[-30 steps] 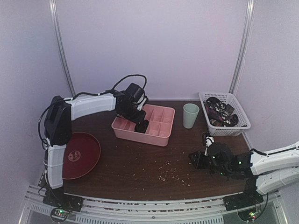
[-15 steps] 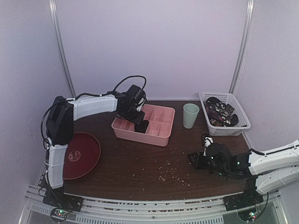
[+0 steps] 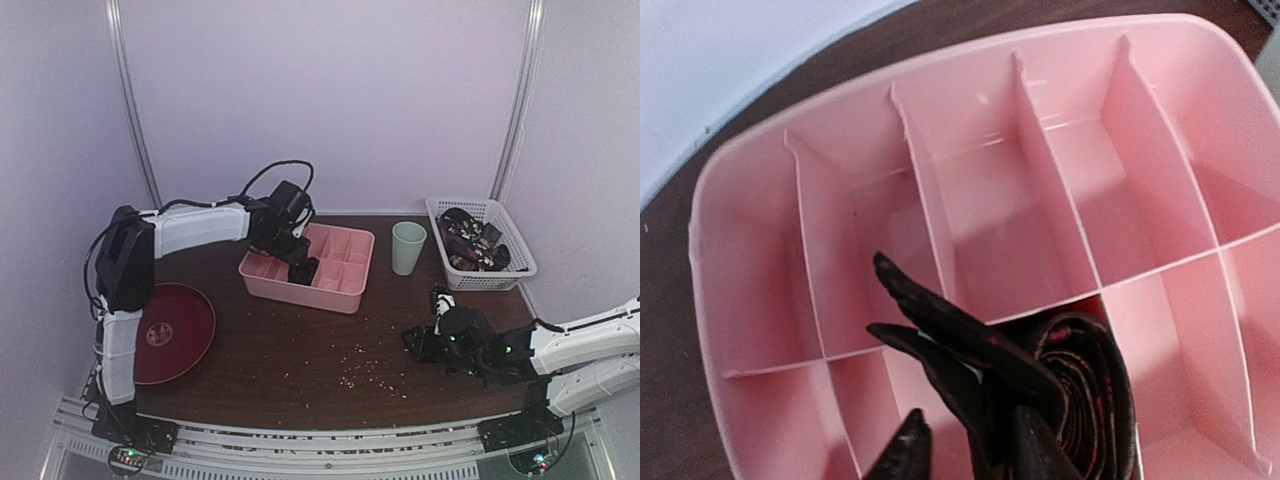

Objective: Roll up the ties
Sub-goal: Adjust the tie in the storage box, then move the storage box to the center of the board.

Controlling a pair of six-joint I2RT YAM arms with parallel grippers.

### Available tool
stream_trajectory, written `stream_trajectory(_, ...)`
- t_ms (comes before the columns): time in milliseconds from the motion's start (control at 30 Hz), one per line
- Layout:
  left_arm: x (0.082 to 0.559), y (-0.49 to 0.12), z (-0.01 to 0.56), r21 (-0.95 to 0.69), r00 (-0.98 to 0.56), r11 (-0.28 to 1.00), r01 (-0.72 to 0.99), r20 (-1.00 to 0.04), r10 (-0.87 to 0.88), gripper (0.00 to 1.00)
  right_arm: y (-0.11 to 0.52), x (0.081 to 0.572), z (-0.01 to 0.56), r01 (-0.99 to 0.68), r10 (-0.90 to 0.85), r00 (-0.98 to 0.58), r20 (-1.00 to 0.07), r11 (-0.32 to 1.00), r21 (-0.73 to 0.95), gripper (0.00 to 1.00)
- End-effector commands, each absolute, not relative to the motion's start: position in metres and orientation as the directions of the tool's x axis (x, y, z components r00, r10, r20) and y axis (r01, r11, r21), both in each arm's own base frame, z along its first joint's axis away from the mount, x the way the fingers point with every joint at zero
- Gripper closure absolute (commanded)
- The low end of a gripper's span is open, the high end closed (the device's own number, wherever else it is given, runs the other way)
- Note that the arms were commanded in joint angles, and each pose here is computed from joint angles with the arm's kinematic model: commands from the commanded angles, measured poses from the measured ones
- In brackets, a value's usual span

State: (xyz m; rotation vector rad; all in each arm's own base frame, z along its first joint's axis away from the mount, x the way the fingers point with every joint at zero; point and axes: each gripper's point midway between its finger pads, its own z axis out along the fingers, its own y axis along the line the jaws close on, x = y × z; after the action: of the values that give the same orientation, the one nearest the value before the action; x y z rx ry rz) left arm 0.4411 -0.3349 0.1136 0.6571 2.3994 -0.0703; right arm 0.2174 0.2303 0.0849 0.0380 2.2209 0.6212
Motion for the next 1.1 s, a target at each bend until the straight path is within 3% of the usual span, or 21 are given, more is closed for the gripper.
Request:
stream_trajectory(0,0.445,-0.342,0.179,0.059,-0.594,0.891,0.451,-0.724,0.349,0.62,0.233,0.223,0.1,-0.178,0.24,-0.65,-0.721,0.875,0.451,0.73)
stream_trajectory(133,0.441,-0.335,0.2,0.047,-0.582,0.901,0.432,-0.748,0.318,0.51,0.231,0.223,0.107,-0.179,0.239,-0.64,-0.73,0.878,0.444,0.73)
stream_trajectory(267,0.425,-0.326,0.222,0.013,-0.56,0.896,0.444,-0.776,0.289,0.47,0.237,0.227,0.12,-0.188,0.244,-0.63,-0.738,0.874,0.449,0.72)
stream_trajectory(567,0.38,-0.289,0.212,0.005,-0.569,0.889,0.458,-0.766,0.297,0.26,0.294,0.25,0.129,-0.245,0.189,-0.649,-0.737,0.866,0.437,0.73)
stream_trajectory(633,0.372,-0.278,0.21,0.004,-0.57,0.892,0.451,-0.768,0.291,0.17,0.309,0.258,0.119,-0.247,0.157,-0.66,-0.734,0.878,0.41,0.73)
stream_trajectory(667,0.369,-0.273,0.209,0.003,-0.57,0.895,0.447,-0.769,0.288,0.05,0.317,0.263,0.117,-0.249,0.148,-0.661,-0.735,0.881,0.402,0.73)
stream_trajectory(700,0.366,-0.267,0.208,0.003,-0.571,0.897,0.441,-0.771,0.283,0.02,0.323,0.267,0.114,-0.247,0.139,-0.663,-0.736,0.887,0.39,0.73)
stream_trajectory(1067,0.342,-0.226,0.198,-0.028,-0.556,0.899,0.437,-0.794,0.246,0.02,0.356,0.334,0.078,-0.176,0.107,-0.648,-0.754,0.942,0.286,0.75)
